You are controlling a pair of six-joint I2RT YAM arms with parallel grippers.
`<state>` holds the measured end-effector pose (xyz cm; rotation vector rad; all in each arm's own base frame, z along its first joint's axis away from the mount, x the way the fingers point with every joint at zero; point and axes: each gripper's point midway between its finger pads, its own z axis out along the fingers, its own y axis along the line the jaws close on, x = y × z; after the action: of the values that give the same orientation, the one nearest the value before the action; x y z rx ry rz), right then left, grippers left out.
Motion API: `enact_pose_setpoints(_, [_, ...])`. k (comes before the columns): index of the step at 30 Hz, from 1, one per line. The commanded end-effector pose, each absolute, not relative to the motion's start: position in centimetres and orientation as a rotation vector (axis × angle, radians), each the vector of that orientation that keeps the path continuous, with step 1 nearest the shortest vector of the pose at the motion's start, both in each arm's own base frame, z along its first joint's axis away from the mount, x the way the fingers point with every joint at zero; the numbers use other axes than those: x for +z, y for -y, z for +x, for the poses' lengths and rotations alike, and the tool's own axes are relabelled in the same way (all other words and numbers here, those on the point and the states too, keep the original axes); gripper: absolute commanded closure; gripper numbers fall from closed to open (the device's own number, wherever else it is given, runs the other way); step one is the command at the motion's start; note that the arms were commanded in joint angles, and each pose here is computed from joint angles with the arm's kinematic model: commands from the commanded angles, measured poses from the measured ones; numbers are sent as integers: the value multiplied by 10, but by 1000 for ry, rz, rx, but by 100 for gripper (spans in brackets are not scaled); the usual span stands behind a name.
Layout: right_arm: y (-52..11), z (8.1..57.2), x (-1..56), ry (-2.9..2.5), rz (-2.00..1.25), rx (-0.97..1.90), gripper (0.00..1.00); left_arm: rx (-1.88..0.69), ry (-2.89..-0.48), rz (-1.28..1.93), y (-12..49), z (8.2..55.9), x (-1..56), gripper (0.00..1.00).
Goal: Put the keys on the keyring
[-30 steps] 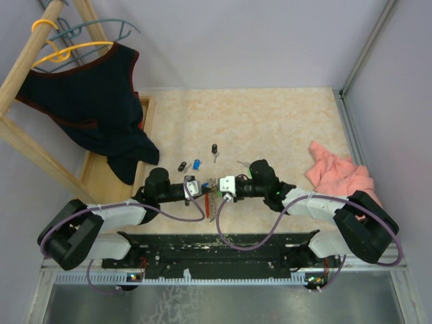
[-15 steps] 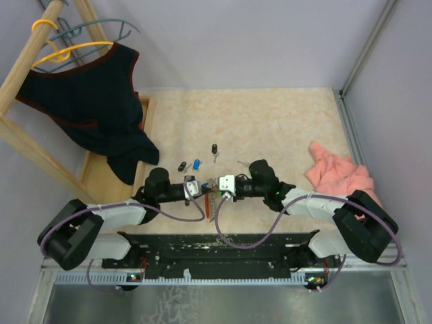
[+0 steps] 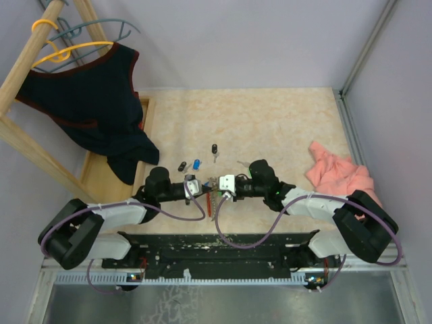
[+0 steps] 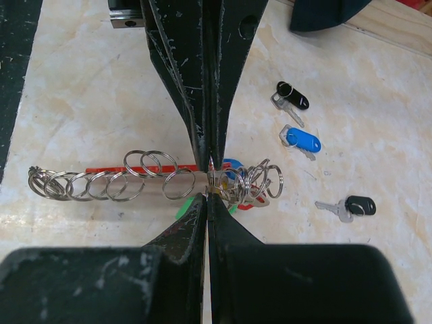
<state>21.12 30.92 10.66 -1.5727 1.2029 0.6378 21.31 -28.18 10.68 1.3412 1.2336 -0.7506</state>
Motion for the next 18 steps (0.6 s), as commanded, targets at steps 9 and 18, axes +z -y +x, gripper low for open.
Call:
enact_pose_setpoints(9, [-323,222,139,-1133,-1508,623,100,-759,-1178,1340,289,215,121,99])
enact_pose_setpoints(18, [-323,220,142,-1122,-1501,634,100,-767,-1177,1344,290,215,122,99])
